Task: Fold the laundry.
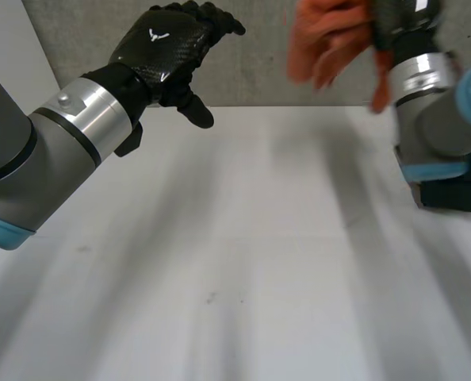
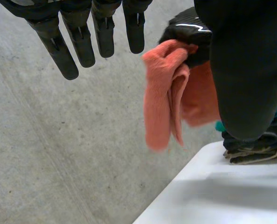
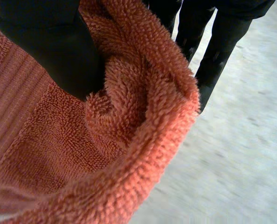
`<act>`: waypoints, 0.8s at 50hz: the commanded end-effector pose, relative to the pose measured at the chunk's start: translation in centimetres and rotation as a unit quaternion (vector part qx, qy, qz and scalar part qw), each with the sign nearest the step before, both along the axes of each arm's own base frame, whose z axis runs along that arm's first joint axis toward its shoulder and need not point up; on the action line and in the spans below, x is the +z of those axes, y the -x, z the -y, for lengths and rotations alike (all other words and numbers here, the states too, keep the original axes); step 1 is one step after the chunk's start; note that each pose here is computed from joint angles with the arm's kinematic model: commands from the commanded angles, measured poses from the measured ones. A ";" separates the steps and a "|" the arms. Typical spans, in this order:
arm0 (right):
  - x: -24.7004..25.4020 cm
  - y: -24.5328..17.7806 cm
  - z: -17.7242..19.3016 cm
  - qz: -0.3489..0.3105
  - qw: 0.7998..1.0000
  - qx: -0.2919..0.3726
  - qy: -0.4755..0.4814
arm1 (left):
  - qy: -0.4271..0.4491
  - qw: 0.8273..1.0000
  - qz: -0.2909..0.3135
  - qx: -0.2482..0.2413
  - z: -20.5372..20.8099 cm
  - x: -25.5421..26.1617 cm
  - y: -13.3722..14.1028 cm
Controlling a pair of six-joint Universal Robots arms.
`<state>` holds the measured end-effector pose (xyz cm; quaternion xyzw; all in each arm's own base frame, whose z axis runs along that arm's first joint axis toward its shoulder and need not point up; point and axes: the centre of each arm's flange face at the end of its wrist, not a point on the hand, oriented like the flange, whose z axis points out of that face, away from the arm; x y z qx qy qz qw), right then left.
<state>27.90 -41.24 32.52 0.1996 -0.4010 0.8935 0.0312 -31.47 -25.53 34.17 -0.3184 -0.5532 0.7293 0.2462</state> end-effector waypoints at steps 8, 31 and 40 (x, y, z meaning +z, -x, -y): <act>-6.3 17.4 8.4 -0.035 0.988 -0.135 -0.074 | -0.027 0.999 0.009 -0.018 -1.2 -1.7 0.7; -13.0 24.2 5.5 -0.093 0.967 -0.156 -0.180 | -0.049 0.996 0.028 -0.068 -4.7 -3.5 2.5; -13.0 24.5 4.9 -0.079 0.960 -0.180 -0.202 | -0.042 0.994 0.026 -0.095 -5.9 -2.9 2.7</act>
